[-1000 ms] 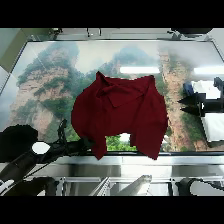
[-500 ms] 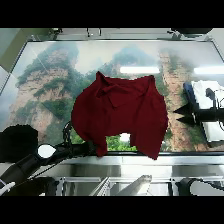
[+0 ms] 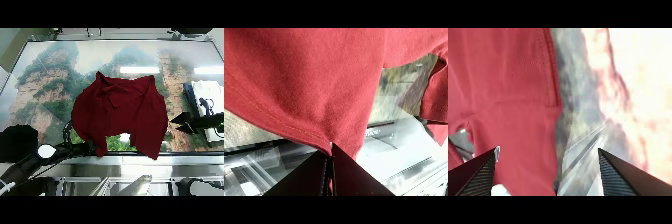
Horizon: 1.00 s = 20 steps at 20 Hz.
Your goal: Fold the shirts.
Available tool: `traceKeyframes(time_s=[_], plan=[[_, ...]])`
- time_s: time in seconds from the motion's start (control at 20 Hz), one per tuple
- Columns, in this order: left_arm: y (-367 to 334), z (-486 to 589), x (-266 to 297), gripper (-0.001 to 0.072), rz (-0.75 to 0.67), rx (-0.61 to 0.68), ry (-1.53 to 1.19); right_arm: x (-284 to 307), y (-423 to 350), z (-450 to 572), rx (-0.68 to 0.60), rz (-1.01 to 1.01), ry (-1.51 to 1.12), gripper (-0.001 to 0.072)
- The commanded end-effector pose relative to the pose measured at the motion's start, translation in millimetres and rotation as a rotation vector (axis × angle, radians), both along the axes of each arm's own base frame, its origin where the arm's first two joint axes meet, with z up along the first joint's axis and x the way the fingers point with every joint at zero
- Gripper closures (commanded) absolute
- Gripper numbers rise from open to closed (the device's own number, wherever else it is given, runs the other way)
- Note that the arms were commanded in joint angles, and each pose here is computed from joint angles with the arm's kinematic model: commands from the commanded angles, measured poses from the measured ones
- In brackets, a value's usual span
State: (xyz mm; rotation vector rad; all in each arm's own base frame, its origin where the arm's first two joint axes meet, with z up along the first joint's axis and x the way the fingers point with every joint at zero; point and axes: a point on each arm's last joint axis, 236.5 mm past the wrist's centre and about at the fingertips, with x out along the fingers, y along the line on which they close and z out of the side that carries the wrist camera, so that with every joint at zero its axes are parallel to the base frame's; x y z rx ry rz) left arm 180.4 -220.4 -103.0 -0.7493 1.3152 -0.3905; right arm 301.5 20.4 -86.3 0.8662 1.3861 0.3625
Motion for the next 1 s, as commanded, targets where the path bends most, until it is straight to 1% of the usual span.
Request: traceKeyframes(time_s=[0.0,0.25,0.3,0.35,0.4,0.45,0.5,0.6,0.7,0.8,0.85,0.95], plan=[[0.0,0.4,0.8,0.0687,0.002,0.000,-0.003,12.4,14.0,-17.2,-0.003,0.003,-0.012,0.0008],[-0.1,0.6,1.0,0.0687,0.002,0.000,-0.003,31.7,40.2,-26.2,0.008,0.018,-0.063,0.0010],[-0.3,1.0,1.4,0.0687,0.003,-0.001,-0.004,33.6,44.2,-24.4,0.018,0.016,-0.067,0.0087],[-0.1,1.3,2.3,0.0687,0.004,0.000,-0.007,34.9,46.6,-22.2,0.027,0.022,-0.081,0.0372],[0.1,1.3,2.8,0.0687,0.007,0.000,-0.008,36.4,49.8,-17.7,0.048,0.025,-0.095,0.0626],[1.2,1.5,3.3,0.0687,0.012,-0.004,-0.002,37.2,52.4,-14.2,0.066,0.022,-0.098,0.0653],[2.8,3.8,4.9,0.0687,0.017,-0.015,0.011,36.4,55.5,-10.6,0.086,0.026,-0.097,0.0696],[5.0,24.7,16.9,0.0687,-0.001,-0.063,-0.011,35.8,62.1,2.2,0.130,0.043,-0.105,0.0696],[12.7,76.8,43.3,0.0688,-0.011,-0.145,-0.120,44.2,68.5,36.6,0.195,0.043,-0.171,0.0696],[36.8,150.5,71.2,0.0688,0.022,-0.209,-0.283,61.6,74.6,104.9,0.285,0.043,-0.349,0.0696],[54.9,192.7,81.5,0.0687,0.051,-0.222,-0.384,68.7,75.2,150.4,0.326,0.036,-0.459,0.0696],[91.7,277.8,88.8,0.0687,0.120,-0.211,-0.595,72.2,71.6,247.8,0.339,0.039,-0.716,0.0696]])
